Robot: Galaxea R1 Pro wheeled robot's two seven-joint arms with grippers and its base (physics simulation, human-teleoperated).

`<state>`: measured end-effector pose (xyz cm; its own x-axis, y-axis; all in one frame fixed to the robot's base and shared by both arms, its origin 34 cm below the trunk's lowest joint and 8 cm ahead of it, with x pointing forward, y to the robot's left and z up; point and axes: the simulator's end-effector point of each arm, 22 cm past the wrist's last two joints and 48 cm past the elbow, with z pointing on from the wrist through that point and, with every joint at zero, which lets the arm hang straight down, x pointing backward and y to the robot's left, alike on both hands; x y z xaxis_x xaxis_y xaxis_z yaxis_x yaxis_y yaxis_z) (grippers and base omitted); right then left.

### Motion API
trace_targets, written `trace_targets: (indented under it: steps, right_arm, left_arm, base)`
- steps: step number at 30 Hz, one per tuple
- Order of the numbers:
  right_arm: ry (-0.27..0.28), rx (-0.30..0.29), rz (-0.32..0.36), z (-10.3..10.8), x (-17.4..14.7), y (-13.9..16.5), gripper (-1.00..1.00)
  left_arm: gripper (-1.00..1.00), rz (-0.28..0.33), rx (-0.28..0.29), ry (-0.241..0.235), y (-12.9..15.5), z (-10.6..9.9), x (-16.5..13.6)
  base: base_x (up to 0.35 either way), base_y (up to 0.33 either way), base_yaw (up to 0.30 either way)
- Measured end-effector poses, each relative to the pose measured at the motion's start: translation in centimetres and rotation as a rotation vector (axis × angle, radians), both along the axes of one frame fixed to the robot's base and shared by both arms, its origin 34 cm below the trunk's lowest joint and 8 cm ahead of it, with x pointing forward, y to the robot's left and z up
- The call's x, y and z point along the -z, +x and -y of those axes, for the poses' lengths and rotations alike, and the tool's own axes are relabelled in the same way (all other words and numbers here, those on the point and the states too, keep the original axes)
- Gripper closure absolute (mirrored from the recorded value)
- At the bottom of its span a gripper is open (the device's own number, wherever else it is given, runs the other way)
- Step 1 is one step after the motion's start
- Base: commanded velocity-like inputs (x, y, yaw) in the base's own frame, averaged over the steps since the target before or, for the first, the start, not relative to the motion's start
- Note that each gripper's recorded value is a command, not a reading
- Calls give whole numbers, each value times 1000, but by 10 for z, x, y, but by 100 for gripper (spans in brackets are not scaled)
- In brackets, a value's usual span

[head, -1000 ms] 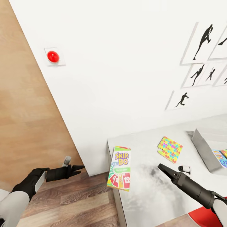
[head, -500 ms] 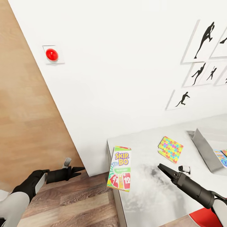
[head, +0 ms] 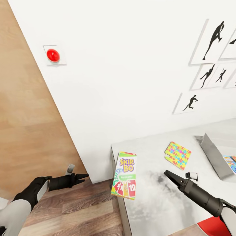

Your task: Put all the toys in the child's room - the three board games (two on the bed and one on the table), the two jigsaw puzzles on the table, and the tennis ball on the table - inside the toy box on the table in the child's room.

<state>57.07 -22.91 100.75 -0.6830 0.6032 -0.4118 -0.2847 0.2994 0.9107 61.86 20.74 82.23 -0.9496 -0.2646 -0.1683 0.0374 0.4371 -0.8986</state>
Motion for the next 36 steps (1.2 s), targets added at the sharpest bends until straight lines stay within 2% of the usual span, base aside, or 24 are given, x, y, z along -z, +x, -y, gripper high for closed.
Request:
trace_targets:
  steps: [26, 36]
  right_arm:
    - [1, 1, 26, -1, -11, -1, -100]
    - [2, 1, 38, -1, -17, -1, -100]
  left_arm:
    - [-100, 27, 1, 0, 4, 0, -13]
    - [-100, 39, 0, 0, 6, 0, -19]
  base:
    - [0, 0, -156]
    - [-95, 0, -182]
